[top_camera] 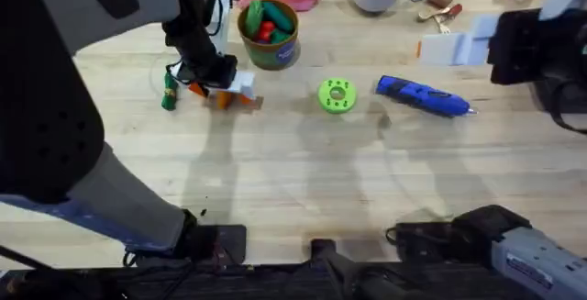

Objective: Pick up the gripper from the table and insert it into the empty holder that is missing its gripper. Then pick up a screw, insert it into the mounting hole, and use the screwdriver to tighten it. Finally, clean up the table by picking up the vegetable and placing it into the bucket.

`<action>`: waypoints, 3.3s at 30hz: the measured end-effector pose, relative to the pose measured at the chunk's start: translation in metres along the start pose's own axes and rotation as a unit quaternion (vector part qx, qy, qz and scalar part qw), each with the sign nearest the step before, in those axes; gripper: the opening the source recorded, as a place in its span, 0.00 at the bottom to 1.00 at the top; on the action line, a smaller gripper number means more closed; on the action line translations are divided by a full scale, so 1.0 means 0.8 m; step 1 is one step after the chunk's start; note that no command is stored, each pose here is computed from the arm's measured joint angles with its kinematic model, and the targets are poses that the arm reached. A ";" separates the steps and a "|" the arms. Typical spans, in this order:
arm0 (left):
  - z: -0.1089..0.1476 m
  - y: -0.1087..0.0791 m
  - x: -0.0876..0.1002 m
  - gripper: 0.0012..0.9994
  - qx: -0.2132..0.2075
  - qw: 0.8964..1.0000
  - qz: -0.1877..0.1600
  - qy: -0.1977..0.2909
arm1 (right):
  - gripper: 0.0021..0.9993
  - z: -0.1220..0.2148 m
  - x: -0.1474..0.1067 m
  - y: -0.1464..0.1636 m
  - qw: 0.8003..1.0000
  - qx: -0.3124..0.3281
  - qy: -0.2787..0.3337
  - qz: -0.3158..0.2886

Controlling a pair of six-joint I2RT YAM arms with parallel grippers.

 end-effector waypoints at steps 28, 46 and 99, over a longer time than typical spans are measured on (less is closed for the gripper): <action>0.140 0.011 0.060 0.02 0.030 0.993 0.031 -0.108 | 0.99 0.000 0.000 0.000 1.000 0.000 0.000 0.000; 0.167 -0.043 0.161 0.02 -0.024 0.973 -0.035 -0.226 | 0.99 0.000 0.000 0.000 1.000 0.000 0.000 0.000; 0.089 0.141 -0.065 0.97 0.085 0.971 0.198 -0.107 | 0.99 0.000 0.000 0.000 1.000 0.000 0.000 0.000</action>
Point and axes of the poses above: each hand's point on the last joint's axis, 136 mm out from that joint toward the fingers, its own z axis back along the fingers, its own y axis along the line the jaws close on, x = y × z, the point moved 1 cm from there along z, back along the fingers, and after that the axes turned 15 degrees about -z, right-handed, at the moved point
